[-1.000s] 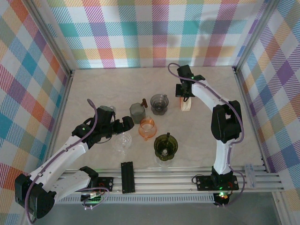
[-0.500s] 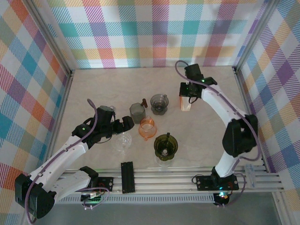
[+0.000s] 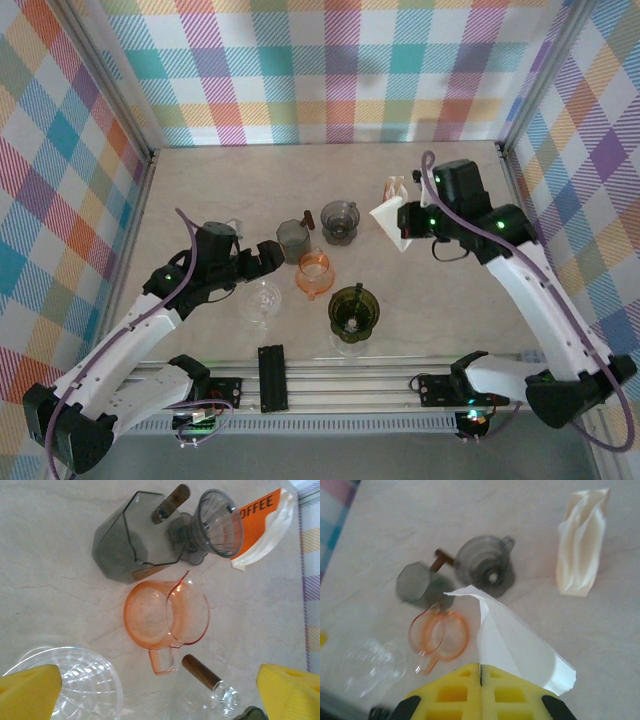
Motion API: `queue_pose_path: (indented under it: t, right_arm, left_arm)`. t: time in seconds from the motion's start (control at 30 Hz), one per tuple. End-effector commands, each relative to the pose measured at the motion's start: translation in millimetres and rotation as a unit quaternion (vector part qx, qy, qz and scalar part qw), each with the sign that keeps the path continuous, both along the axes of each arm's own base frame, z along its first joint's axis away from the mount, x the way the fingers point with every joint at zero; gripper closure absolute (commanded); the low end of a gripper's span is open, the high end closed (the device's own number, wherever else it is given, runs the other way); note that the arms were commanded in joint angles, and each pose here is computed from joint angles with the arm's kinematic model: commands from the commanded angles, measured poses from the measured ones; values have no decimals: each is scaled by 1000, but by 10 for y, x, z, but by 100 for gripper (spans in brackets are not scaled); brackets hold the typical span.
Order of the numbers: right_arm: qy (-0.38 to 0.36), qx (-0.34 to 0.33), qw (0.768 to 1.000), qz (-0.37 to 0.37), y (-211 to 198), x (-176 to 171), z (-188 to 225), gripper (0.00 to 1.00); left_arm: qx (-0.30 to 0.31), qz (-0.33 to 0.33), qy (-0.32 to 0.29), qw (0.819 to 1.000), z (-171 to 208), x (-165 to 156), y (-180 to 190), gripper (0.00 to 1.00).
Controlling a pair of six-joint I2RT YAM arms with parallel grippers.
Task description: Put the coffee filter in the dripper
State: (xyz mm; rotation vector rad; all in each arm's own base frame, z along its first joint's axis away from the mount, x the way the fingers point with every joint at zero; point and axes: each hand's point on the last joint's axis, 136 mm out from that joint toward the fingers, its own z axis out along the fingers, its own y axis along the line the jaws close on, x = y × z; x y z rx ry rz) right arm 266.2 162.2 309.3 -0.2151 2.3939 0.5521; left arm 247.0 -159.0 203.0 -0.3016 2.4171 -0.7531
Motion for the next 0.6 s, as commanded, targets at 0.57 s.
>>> queue_pose_path:
  t: [0.57]
  right_arm:
    - [171, -55, 967, 178, 312, -1358, -29, 100]
  left_arm:
    - [-22, -37, 7, 999, 136, -35, -166, 0]
